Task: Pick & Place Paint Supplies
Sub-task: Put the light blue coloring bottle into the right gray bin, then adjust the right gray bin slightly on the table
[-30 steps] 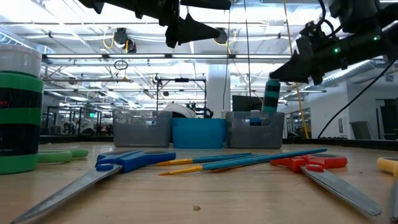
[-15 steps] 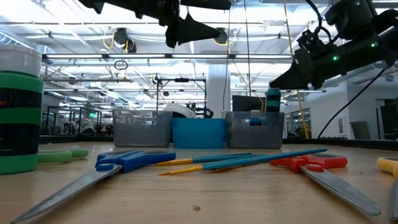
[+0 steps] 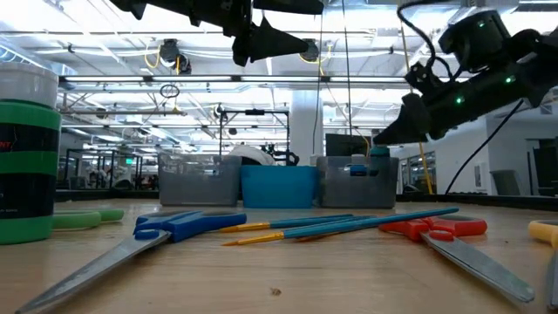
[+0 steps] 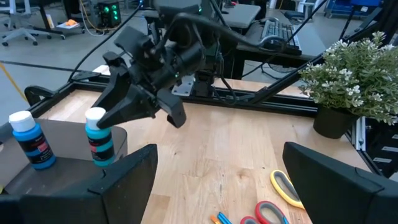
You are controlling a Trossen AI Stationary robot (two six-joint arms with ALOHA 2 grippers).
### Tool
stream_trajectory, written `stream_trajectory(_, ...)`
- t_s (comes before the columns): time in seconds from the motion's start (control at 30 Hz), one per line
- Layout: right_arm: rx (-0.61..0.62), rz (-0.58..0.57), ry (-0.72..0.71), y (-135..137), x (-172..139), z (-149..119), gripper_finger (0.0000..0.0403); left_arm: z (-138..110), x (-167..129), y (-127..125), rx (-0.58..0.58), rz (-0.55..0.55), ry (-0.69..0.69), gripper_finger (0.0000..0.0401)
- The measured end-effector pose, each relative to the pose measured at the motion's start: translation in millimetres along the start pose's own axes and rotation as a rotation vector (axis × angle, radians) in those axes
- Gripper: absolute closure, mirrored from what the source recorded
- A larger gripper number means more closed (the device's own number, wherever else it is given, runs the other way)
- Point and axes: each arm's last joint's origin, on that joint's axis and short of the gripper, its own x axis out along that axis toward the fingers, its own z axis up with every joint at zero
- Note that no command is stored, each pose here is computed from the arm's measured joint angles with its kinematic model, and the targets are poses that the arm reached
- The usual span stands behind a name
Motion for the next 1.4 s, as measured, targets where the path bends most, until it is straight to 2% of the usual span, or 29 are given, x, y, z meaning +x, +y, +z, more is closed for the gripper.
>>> stream_trajectory(0.2,-0.002,0.046,0.044,-1,8,-7,0.0304,0,0,0,0.000,0.000,0.000,0.0050)
stream_trajectory(0.43,-0.008,0.039,0.058,-1,11,-10,0.0303,0,0,0,0.000,0.000,0.000,0.0050)
stream_trajectory(0.77,-0.009,0.038,0.060,-1,11,-10,0.0243,0,0,0,-0.006,0.000,0.000,0.0050)
stream_trajectory(1.4,0.023,0.058,-0.041,-2,3,5,0.0200,0,0,0,-0.005,0.000,0.001,0.0050)
